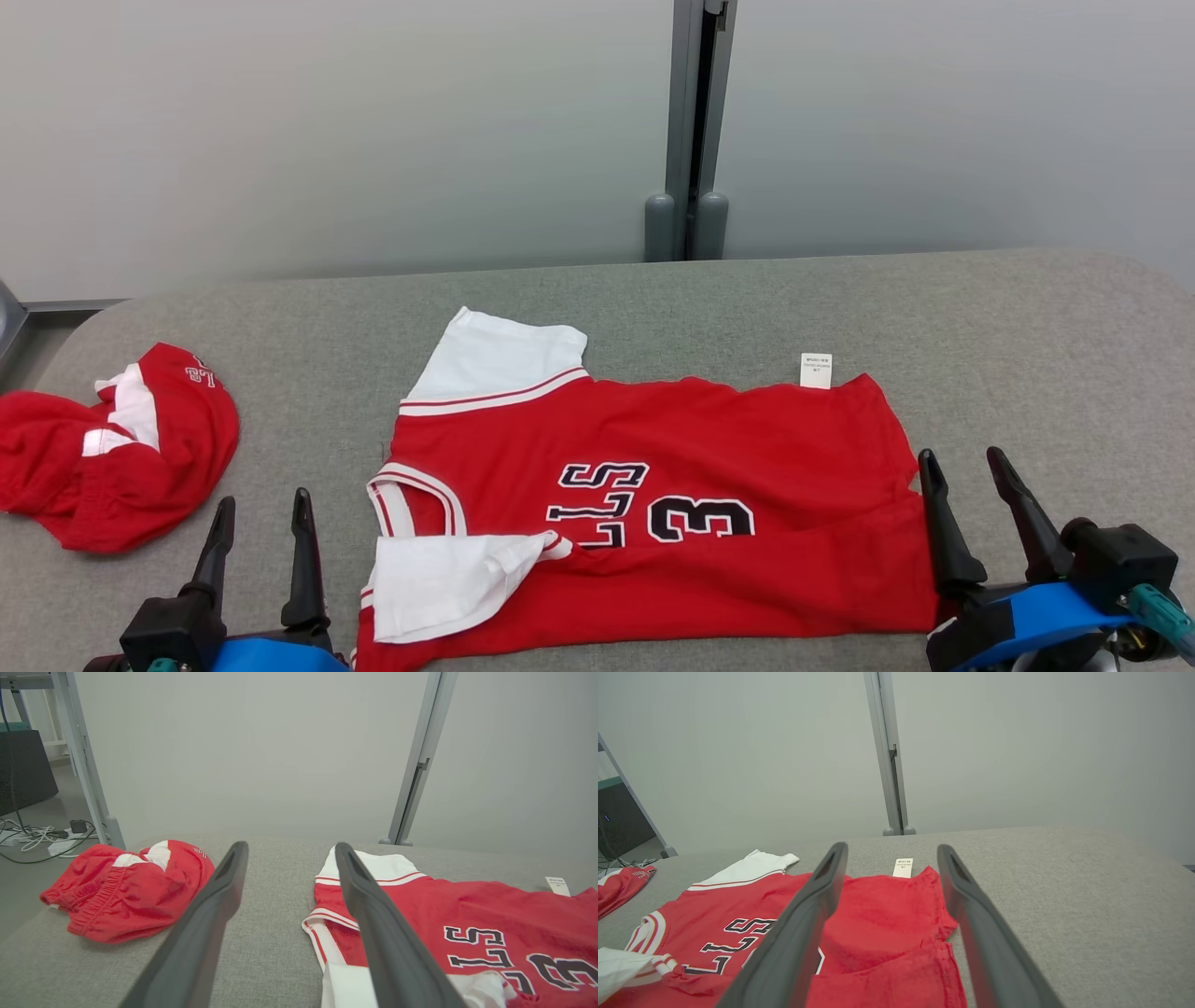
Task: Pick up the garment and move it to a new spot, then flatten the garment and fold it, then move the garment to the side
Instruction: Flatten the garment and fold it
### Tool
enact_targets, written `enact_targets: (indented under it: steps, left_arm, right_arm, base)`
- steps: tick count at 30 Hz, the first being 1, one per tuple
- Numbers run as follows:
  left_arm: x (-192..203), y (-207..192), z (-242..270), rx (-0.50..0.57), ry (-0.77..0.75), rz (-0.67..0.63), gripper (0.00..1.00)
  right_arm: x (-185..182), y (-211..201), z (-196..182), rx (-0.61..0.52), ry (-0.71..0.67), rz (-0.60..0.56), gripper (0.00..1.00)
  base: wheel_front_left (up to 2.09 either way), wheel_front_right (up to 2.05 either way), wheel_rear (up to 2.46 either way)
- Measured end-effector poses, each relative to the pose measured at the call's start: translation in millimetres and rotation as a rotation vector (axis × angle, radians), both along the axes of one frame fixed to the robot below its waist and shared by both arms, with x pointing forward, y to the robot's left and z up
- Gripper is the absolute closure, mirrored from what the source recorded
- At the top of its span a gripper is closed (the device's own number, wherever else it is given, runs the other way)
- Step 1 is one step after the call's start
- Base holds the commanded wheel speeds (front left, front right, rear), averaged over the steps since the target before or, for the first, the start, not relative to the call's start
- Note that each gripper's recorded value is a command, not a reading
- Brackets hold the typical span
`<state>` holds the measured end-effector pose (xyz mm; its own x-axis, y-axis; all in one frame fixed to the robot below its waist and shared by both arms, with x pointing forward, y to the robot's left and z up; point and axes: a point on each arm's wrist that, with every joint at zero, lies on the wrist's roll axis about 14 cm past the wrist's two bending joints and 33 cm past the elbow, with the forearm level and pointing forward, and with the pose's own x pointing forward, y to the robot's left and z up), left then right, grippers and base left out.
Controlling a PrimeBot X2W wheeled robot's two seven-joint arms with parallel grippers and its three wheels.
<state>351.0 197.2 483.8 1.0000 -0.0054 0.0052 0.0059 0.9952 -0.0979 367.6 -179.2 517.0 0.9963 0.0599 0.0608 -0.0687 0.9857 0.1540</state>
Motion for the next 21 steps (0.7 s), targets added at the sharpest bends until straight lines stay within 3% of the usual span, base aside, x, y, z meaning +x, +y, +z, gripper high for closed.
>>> enact_targets:
  steps: [10,21]
  left_arm:
    - [21,0,13,0.021,-0.033,-0.034,0.00]
    - [141,-24,79,0.111,-0.113,-0.201,0.00]
  right_arm:
    - [13,-6,0,-0.029,0.025,-0.009,0.00]
    - [83,-38,23,-0.132,0.054,-0.039,0.00]
  base:
    - [0.00,0.00,0.00]
    - [0.00,0.00,0.00]
